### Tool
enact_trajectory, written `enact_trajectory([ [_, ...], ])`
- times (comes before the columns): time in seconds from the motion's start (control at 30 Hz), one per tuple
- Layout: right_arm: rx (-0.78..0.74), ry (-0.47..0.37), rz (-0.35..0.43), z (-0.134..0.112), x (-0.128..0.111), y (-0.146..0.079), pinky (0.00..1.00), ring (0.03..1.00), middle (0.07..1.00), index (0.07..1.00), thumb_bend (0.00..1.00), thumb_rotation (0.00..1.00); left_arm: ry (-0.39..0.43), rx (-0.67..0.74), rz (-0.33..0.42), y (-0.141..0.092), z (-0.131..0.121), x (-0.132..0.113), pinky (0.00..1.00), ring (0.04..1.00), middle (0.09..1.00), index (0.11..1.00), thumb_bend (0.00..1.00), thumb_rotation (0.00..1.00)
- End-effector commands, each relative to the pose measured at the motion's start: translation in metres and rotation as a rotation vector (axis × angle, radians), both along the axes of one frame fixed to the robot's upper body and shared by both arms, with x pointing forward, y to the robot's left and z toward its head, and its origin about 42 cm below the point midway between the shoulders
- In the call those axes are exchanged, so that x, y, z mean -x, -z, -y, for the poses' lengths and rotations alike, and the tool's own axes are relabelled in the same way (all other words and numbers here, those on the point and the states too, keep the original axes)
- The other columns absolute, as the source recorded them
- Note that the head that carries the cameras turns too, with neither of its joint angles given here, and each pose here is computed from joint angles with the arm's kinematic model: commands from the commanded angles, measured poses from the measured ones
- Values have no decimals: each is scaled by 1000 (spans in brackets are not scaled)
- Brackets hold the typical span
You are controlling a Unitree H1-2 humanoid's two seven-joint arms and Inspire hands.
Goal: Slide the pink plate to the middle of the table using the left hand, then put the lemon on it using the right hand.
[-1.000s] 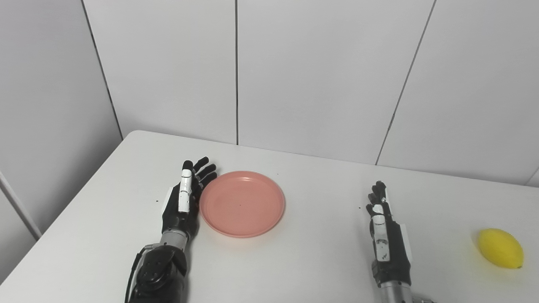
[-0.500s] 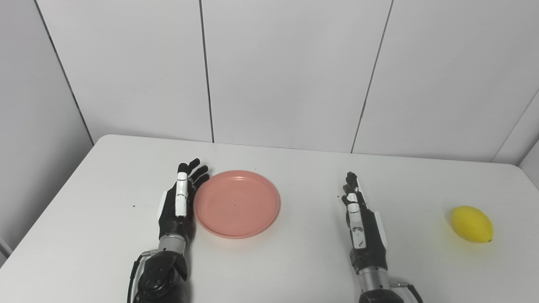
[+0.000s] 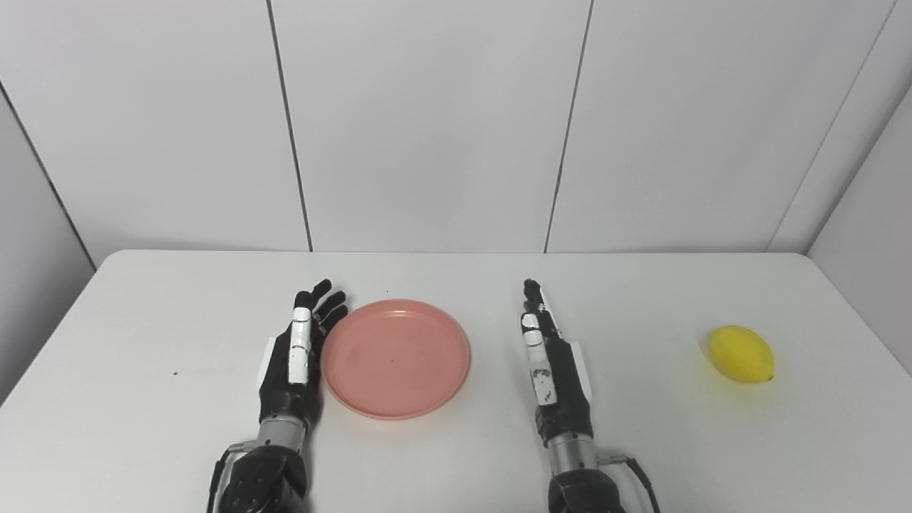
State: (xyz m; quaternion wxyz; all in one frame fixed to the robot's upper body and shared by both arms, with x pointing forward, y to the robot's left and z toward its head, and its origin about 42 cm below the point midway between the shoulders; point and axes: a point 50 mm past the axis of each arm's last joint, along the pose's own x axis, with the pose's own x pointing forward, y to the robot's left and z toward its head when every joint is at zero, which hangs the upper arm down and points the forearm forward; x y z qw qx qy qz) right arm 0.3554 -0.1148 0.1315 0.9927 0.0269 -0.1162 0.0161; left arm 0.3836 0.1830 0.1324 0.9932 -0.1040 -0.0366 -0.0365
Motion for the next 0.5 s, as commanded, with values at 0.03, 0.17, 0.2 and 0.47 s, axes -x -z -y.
enact_trajectory([
  [0.03,3,10,-63,-4,13,16,1000,993,974,977,640,1000,32,29,27,-3,14,3,938,896,880,879,695,1000],
  [0.17,4,26,-80,-3,14,16,1000,994,971,973,685,1000,53,25,41,0,23,8,952,897,883,885,686,1000],
  [0.2,4,27,-79,-2,15,16,1000,994,971,972,686,1000,59,22,40,1,26,9,951,897,883,885,687,1000],
  [0.47,-7,21,-86,5,21,19,1000,1000,983,991,655,1000,106,21,46,0,47,24,967,913,900,905,695,1000],
])
